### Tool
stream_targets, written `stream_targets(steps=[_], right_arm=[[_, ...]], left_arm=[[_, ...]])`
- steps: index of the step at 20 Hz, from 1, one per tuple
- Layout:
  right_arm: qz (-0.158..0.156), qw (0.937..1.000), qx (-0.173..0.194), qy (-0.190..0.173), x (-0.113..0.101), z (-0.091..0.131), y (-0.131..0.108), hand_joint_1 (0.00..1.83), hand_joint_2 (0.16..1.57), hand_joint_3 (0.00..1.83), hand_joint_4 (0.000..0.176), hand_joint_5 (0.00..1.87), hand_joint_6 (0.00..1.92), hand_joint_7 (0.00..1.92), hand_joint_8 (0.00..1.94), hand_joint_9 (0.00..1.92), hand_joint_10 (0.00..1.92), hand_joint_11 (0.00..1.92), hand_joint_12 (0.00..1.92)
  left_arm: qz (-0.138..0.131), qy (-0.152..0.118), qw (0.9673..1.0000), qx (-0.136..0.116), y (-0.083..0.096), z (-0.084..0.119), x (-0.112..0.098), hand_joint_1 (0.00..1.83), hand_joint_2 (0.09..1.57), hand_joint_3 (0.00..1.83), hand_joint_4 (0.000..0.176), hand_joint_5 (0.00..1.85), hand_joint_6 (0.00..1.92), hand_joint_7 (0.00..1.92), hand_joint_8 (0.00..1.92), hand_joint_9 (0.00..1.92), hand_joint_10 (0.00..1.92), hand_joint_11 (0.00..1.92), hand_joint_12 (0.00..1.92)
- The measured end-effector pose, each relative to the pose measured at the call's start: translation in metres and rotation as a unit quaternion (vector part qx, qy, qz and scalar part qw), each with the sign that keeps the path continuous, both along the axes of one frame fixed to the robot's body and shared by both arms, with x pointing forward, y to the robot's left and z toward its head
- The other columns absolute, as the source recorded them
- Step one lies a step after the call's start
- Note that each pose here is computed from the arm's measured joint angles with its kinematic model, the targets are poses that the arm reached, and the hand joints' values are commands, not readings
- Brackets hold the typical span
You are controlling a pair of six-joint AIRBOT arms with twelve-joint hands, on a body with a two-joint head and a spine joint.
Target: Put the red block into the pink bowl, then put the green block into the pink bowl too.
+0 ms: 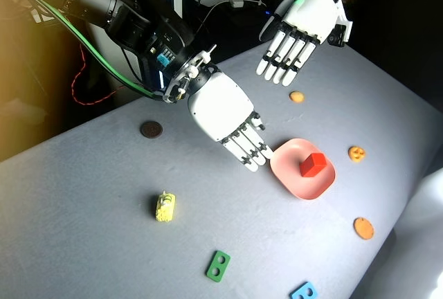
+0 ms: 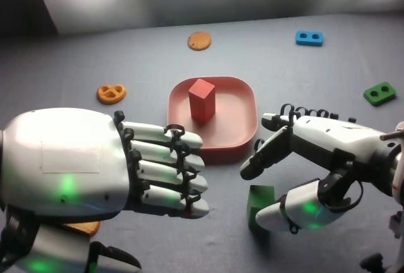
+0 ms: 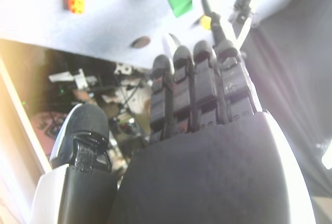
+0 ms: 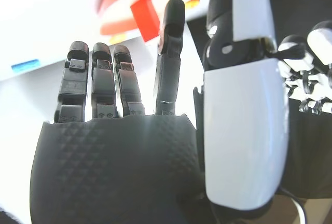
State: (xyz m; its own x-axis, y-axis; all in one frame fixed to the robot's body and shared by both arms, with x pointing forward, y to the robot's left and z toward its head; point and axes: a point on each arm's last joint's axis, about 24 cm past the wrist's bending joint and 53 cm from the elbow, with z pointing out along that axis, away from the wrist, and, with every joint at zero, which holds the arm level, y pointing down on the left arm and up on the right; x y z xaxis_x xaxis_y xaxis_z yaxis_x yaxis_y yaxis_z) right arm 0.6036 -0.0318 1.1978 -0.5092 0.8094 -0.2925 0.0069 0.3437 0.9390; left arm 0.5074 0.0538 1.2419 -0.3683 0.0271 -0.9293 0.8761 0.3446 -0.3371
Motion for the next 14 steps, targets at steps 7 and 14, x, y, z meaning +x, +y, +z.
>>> stream_targets(steps=[7,14], right_arm=[[-0.007,0.9999,-0.008,-0.001,0.009,-0.008,-0.003,1.09,0.92,0.01,0.114,0.82,0.0,0.0,0.0,0.0,0.0,0.0,0.0],[0.0,1.0,-0.009,-0.004,0.008,-0.011,0.002,1.14,0.9,0.0,0.06,0.84,0.02,0.14,0.01,0.0,0.0,0.0,0.0]], left_arm=[[-0.003,-0.001,1.0,0.001,-0.002,-0.001,-0.001,0.0,1.38,0.0,0.0,0.33,0.0,0.27,0.0,0.14,0.01,0.02,0.01],[0.003,-0.004,1.0,0.006,0.002,-0.002,0.004,0.03,1.38,0.0,0.0,0.29,0.0,0.21,0.0,0.12,0.0,0.01,0.01]])
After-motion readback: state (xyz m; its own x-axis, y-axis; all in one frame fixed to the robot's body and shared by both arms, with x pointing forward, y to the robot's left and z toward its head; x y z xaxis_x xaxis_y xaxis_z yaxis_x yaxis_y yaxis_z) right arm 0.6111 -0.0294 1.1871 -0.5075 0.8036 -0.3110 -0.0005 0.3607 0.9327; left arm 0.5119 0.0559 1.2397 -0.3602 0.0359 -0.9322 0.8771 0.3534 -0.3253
